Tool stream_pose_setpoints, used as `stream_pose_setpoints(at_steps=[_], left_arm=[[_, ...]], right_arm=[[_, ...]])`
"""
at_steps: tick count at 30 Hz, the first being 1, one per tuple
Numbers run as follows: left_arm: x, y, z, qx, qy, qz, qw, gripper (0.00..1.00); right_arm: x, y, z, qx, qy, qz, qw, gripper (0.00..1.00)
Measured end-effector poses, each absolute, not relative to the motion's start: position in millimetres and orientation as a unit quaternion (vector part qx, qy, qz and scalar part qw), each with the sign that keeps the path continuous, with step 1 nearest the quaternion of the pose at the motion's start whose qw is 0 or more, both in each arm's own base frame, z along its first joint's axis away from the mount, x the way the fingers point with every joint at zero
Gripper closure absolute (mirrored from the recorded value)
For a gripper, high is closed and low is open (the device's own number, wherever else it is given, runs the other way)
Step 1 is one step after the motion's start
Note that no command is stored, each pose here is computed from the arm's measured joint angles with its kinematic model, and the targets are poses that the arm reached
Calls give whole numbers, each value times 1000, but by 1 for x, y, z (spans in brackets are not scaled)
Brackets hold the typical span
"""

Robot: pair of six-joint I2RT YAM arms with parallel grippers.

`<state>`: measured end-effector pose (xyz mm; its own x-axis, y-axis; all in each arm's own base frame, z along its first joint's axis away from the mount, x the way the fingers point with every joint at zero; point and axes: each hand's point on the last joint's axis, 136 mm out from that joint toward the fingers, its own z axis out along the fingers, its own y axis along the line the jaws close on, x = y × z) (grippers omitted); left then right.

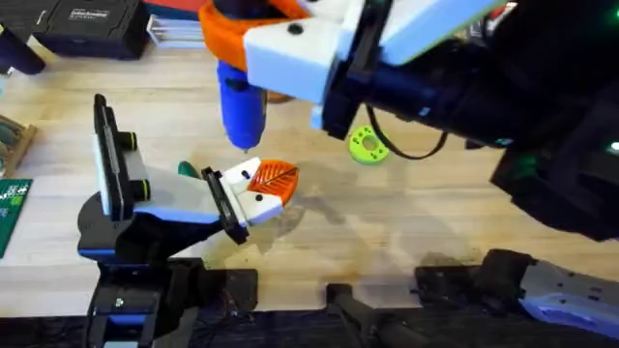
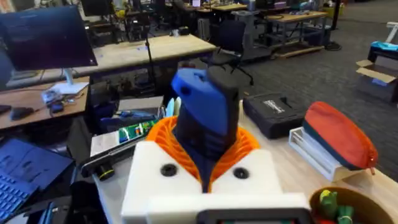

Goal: Pick up the gripper from the table and insert it into the empty holder that is missing its gripper. Then pick up a screw, insert it into the mounting hole, and use the screwdriver to tighten it. Finally, clean up the table by picking up the vegetable and placing it into the bucket.

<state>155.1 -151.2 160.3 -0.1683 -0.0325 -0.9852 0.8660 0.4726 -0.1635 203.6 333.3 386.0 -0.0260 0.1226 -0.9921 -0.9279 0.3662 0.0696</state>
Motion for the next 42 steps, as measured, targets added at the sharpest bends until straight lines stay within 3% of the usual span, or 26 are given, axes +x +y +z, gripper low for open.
stream_pose_setpoints(at_steps=[42], left_arm=[[155, -151, 160, 320, 650, -401, 560, 996]], right_arm=[[198, 354, 350, -385, 595, 443, 550, 974]])
